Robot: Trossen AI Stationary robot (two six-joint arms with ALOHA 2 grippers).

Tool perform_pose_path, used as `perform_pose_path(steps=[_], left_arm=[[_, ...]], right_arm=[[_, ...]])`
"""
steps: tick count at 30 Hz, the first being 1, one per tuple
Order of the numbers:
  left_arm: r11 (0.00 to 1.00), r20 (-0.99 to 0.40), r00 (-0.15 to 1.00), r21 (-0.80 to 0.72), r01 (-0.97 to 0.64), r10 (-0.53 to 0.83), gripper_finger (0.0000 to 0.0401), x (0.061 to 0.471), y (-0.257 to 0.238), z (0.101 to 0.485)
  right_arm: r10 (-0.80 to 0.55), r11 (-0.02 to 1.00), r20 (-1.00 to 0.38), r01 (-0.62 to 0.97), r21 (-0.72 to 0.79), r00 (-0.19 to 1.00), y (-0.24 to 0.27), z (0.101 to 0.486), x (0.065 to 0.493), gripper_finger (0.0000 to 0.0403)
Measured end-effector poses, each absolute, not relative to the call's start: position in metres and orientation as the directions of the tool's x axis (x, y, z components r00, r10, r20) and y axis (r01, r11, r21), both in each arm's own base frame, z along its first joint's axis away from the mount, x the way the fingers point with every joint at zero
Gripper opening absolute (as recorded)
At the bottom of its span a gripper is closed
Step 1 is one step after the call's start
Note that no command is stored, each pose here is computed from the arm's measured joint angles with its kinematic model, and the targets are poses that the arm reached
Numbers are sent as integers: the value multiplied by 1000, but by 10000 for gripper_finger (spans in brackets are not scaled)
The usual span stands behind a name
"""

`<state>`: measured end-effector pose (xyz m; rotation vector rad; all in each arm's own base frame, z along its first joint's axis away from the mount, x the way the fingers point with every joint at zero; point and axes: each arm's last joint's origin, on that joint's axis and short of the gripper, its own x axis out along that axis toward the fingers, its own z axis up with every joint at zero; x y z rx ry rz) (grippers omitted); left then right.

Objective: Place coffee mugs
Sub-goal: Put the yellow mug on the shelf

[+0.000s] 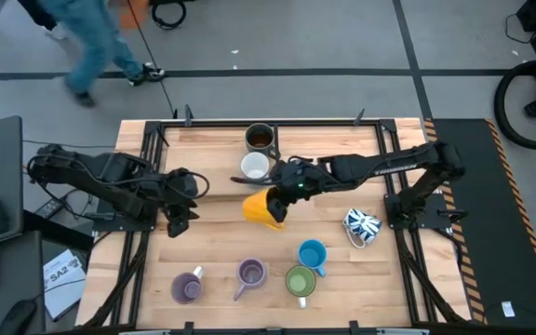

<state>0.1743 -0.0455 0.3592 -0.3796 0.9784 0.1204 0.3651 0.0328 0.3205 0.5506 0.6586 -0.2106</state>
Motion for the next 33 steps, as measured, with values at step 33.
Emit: perform_pose_path(steps=[33], left_arm=[[919, -828, 557, -263, -295, -58, 169, 139, -35, 368]], right_arm=[[-62, 969, -918, 246, 40, 393, 59, 213, 480, 31]])
